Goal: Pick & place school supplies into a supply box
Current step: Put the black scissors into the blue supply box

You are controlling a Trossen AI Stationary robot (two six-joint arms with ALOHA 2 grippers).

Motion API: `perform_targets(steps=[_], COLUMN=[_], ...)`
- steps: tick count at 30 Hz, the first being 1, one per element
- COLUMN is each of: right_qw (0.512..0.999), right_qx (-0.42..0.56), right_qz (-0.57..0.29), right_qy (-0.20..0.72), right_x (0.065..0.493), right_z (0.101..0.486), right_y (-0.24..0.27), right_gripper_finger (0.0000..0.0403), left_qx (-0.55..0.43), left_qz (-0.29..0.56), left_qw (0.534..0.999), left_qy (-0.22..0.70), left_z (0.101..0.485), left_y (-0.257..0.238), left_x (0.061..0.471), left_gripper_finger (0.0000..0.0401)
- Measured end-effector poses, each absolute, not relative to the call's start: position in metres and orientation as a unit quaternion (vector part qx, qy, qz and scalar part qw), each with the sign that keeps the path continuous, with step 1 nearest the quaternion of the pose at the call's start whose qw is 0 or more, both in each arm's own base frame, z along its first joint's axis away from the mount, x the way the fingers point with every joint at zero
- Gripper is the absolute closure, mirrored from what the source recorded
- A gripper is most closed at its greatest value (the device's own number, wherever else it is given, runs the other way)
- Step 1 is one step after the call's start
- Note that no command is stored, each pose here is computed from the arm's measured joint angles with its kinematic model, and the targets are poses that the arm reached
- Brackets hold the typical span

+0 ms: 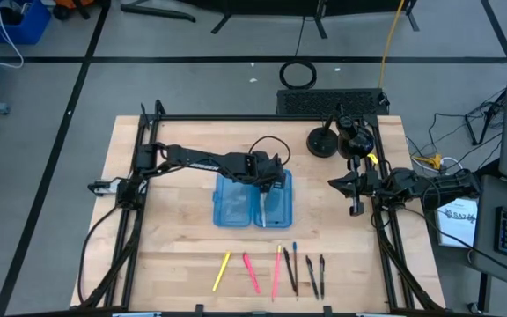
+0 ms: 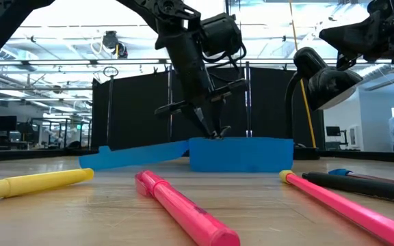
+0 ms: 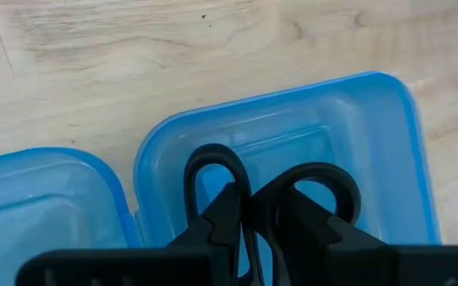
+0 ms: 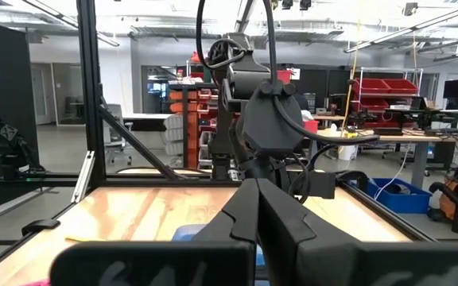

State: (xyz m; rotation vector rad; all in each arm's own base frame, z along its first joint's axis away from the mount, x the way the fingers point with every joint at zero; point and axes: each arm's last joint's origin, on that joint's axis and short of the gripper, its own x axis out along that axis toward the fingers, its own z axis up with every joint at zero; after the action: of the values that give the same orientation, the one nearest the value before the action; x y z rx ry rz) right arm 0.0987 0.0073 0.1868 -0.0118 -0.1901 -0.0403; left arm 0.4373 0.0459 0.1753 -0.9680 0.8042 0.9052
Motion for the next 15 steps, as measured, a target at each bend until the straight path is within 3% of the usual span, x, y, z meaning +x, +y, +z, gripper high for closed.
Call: perform_targets(steps=[15], right_qw=[0.995], right_qx=[-0.007], right_qz=[-0.02], right_qy=[-0.096], right_x=[0.099], right_z=[0.187], right_y=[0.007], right_gripper_finger=[0.0403], left_qx=[-0.44], left_qz=[0.42], left_qw=[0.71], left_qy=[0.355], left_z=[0.175], left_y=[0.058], left_x=[0.436], left_gripper_finger=[0.0339])
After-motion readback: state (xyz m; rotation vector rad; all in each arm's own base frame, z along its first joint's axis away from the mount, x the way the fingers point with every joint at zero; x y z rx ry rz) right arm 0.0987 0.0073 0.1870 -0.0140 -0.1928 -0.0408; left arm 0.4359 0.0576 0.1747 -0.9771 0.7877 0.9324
